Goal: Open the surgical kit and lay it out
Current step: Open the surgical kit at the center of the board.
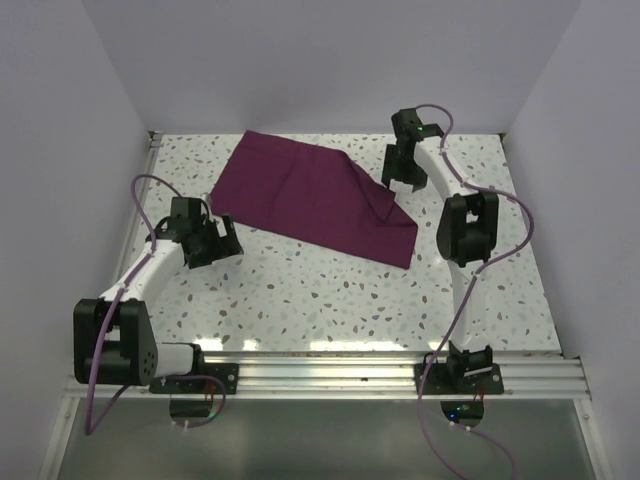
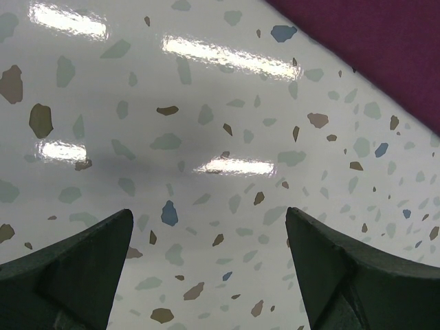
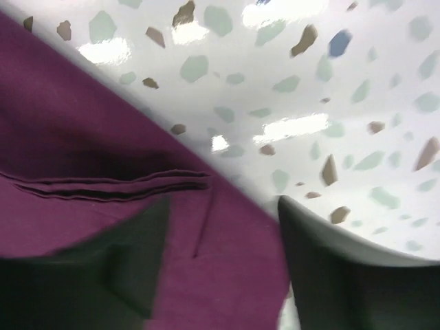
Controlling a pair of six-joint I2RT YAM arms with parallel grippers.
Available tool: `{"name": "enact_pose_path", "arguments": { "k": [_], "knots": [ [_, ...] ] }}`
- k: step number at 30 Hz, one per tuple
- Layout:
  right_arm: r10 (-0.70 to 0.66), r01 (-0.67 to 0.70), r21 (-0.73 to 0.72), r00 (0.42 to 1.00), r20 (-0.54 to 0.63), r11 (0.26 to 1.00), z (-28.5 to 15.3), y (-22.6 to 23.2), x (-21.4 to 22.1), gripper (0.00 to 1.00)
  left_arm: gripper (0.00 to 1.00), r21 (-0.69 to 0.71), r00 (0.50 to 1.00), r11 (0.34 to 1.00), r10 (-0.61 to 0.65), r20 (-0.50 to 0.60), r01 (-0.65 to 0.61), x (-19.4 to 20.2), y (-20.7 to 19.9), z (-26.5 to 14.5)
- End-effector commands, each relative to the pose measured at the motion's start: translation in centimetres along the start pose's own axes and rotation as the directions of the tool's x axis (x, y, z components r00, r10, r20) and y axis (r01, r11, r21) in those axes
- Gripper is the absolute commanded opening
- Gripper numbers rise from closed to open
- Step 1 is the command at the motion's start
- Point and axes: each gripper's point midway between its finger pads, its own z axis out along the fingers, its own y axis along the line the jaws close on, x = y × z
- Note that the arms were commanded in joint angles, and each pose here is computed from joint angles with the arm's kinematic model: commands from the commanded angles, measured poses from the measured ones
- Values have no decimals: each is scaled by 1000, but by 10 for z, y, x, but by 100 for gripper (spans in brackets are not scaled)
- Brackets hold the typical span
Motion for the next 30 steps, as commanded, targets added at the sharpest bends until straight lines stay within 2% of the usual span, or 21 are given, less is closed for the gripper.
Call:
{"name": "enact_pose_path", "arguments": {
  "k": [1,3,11,12,16,23,26,28,29,30],
  "knots": [
    [67,-64,-26,989,135,998,-35,-15,-38,78,96,18,999,999,38,35,-39,-8,-5,-6],
    [67,-61,-48,989,128,997,-28,-12,-37,82,96,20,999,999,40,37,-41,-7,-5,-7],
    [102,-82,-231,992,76,969,-7,19,-30,82,96,24,998,999,43,36,-44,-6,-5,-6],
    [102,-77,-317,993,61,945,-8,34,-29,82,96,23,998,999,45,36,-46,-6,-5,-6],
    [115,-95,-429,993,21,898,-2,56,-22,81,96,22,998,999,44,33,-45,-5,-4,-6],
    [150,-141,-489,988,-22,861,4,64,-11,75,96,19,998,999,44,33,-45,-4,-3,-5],
    [152,-147,-490,988,-29,859,5,63,-9,64,96,16,998,999,44,35,-45,-5,-3,-5],
    [154,-148,-489,988,-27,860,4,62,-9,50,96,16,999,999,41,35,-42,-4,-3,-4],
    [157,-145,-488,987,-18,861,1,60,-11,38,96,16,999,999,43,34,-43,-4,-2,-4],
    [157,-143,-484,987,-12,863,-1,59,-13,31,96,15,999,999,41,32,-41,-4,-2,-4]
  ]
}}
